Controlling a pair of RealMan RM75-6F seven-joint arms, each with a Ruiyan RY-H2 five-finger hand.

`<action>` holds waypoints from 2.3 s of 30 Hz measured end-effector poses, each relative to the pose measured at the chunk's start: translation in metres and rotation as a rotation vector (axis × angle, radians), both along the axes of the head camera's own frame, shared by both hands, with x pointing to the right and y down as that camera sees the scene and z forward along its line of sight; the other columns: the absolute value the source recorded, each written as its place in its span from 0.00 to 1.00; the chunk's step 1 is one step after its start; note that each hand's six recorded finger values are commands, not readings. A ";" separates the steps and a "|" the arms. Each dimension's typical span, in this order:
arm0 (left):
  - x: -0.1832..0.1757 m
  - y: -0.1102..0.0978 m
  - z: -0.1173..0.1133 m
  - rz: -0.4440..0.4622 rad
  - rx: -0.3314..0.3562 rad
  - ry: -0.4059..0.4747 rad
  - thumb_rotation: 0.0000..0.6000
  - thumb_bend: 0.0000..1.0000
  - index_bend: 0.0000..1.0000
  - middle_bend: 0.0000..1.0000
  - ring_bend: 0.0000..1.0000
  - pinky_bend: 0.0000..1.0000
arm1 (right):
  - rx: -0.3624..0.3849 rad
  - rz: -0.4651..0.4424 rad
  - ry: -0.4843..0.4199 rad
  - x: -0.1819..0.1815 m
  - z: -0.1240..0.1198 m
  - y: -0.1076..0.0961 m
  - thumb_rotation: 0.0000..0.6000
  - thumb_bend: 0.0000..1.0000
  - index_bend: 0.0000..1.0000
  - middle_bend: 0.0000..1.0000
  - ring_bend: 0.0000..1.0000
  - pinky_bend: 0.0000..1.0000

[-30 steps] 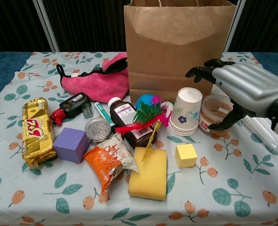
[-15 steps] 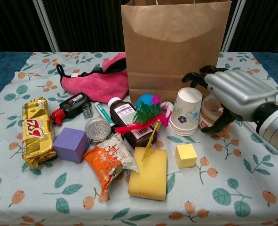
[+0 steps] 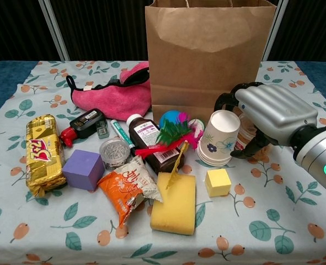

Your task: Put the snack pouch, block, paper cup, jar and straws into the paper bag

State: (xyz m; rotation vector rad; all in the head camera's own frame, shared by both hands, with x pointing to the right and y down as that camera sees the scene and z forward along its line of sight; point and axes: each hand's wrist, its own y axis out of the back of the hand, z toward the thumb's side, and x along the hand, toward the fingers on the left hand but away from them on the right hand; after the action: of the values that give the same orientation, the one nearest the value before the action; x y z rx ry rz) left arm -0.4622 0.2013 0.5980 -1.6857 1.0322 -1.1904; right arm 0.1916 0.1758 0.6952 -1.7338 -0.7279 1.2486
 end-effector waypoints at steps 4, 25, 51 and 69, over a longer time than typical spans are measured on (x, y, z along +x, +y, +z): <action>0.001 0.000 0.000 0.001 0.000 0.000 1.00 0.03 0.12 0.14 0.08 0.21 | 0.014 0.002 -0.003 0.000 0.000 -0.001 1.00 0.07 0.45 0.48 0.21 0.18; 0.005 -0.001 0.000 0.010 -0.003 0.001 1.00 0.03 0.12 0.14 0.08 0.21 | 0.244 0.017 -0.268 -0.016 -0.115 -0.033 1.00 0.10 0.55 0.53 0.25 0.20; 0.009 -0.006 0.000 0.018 -0.003 -0.011 1.00 0.03 0.12 0.14 0.08 0.21 | 0.456 0.224 -0.194 0.018 -0.157 -0.163 1.00 0.04 0.53 0.49 0.24 0.20; 0.010 -0.006 -0.002 0.018 0.003 -0.004 1.00 0.03 0.12 0.14 0.08 0.21 | 0.399 0.227 -0.283 0.036 -0.171 -0.153 1.00 0.00 0.17 0.29 0.08 0.20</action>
State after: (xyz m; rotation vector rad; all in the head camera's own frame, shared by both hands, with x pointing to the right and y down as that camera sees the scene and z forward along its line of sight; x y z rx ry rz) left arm -0.4518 0.1950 0.5956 -1.6862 1.0138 -1.1790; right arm 0.2273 0.0228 0.5241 -1.5364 -1.2771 0.9273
